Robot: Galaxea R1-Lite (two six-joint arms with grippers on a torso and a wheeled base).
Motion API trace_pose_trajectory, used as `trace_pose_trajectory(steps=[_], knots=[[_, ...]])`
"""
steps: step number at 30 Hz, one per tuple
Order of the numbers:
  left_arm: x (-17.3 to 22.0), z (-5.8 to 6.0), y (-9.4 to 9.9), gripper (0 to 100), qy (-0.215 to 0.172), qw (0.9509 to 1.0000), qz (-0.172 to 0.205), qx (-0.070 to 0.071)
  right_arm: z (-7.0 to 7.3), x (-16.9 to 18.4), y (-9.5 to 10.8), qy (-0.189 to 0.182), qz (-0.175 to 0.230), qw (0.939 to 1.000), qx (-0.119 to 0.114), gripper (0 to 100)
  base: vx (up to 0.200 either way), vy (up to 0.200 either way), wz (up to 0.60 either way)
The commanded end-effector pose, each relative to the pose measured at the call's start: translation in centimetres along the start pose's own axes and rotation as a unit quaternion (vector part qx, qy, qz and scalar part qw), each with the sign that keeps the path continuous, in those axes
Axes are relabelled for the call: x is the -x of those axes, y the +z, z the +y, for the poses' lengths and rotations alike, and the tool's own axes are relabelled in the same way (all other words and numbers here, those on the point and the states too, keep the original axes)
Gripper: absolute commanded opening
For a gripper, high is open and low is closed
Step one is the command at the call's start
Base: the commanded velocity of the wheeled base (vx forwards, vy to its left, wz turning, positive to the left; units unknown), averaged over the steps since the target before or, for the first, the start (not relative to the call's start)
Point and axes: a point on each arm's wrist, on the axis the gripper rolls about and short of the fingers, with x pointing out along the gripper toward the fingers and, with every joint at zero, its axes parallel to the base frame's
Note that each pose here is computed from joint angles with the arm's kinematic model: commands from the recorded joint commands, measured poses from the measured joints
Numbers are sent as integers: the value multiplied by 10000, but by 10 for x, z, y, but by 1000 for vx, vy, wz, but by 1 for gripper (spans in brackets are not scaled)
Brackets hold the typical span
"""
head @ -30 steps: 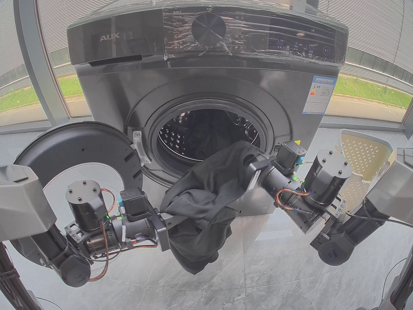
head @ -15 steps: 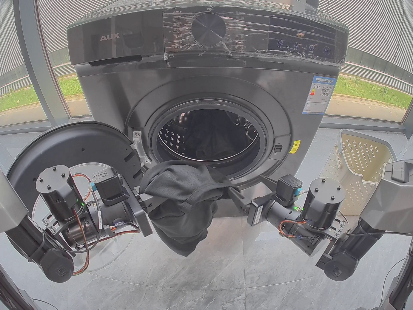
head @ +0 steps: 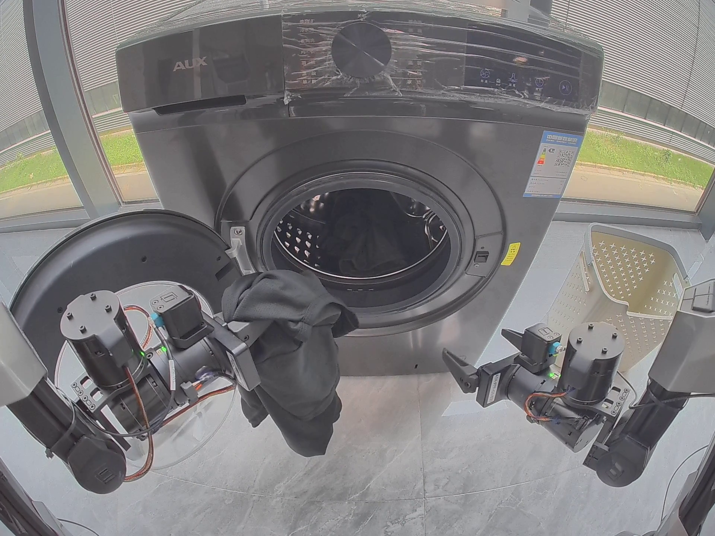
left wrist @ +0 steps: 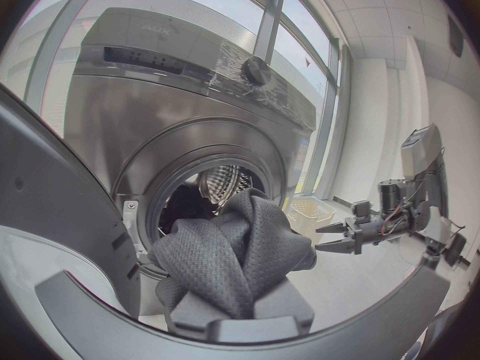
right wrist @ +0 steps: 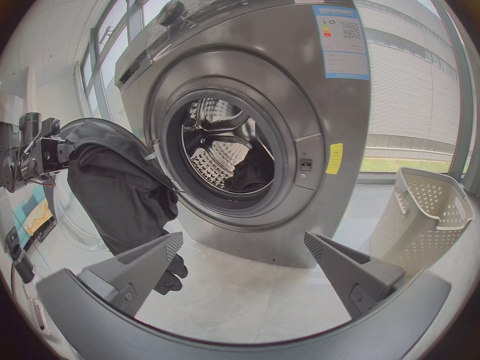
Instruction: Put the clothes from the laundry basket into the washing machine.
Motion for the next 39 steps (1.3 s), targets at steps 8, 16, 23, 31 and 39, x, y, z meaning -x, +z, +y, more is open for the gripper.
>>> trace_pose_trajectory(steps=[8,16,23,31,39], knots=[[-6,2,-19,0,456,9978,350,-336,-8,2,-1,-157,57,9999,-12,100,0,0,0],[-13,2,-30,0,442,9971,531,-307,-7,2,0,-138,20,9999,-25,100,150,0,0],[-16,2,-39,0,520,9958,691,-290,-7,3,0,-122,22,9999,-23,100,86,0,0],[-18,-3,-45,0,422,9957,782,-257,-6,3,1,-113,0,9999,-27,100,150,0,0],[-20,-8,-48,0,415,9953,829,-263,-6,3,0,-100,23,9999,-20,100,75,0,0]])
